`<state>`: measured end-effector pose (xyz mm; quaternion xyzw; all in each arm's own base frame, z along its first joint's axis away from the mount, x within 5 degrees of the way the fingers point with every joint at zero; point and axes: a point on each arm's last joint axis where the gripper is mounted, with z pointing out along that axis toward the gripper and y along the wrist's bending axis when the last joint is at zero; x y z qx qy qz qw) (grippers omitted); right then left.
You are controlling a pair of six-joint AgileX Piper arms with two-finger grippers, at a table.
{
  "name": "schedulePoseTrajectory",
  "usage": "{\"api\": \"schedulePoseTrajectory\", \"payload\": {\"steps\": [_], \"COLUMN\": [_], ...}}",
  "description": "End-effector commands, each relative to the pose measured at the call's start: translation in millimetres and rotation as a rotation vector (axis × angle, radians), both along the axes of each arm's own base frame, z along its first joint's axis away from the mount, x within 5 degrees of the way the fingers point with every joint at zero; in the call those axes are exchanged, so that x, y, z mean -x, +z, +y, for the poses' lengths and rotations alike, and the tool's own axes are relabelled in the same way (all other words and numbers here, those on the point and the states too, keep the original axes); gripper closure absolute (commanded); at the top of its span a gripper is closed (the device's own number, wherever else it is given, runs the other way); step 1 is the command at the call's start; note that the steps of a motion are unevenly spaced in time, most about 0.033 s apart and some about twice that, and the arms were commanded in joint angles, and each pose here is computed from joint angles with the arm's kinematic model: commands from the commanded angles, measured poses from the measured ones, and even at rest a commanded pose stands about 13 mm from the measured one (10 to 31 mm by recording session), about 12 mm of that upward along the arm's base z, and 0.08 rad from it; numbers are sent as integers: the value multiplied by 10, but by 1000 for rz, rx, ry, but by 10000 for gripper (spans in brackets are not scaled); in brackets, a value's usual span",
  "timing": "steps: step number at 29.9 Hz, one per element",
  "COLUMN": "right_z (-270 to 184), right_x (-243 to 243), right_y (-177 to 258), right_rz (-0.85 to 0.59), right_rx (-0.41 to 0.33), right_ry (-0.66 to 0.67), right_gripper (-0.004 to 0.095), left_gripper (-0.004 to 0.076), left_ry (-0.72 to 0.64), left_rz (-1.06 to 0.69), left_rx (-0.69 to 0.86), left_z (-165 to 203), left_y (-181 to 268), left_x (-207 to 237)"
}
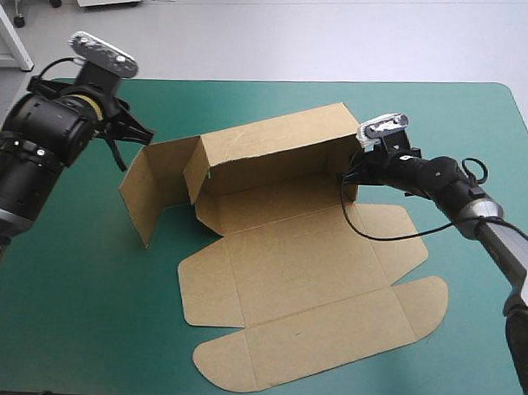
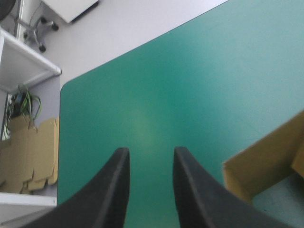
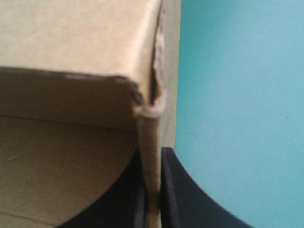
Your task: Fold the box
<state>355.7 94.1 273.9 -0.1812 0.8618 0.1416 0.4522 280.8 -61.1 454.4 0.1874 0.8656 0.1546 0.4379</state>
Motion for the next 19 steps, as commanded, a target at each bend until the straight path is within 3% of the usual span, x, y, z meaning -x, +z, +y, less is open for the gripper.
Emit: {"api": "schedulePoseTrajectory", "payload": {"steps": [1, 7, 13, 19], "right_z": [2, -90, -183, -231], "right_x": [99, 222, 308, 394], "right_y": [305, 490, 777, 1120], "right_rz": [-41, 12, 131, 224], "right_rx": [-44, 21, 112, 119], "right_ry": [4, -51, -106, -162], "right_gripper": [928, 927, 926, 926], "left_gripper": [498, 504, 505, 504], "left_ry": [66, 172, 173, 162], "left_rz": [-96, -88, -83, -79], "left_rx": [83, 125, 151, 180], "left_z": [315, 615, 618, 595], "left_y": [207, 192, 182, 174], "left_x": [36, 21, 14, 5]}}
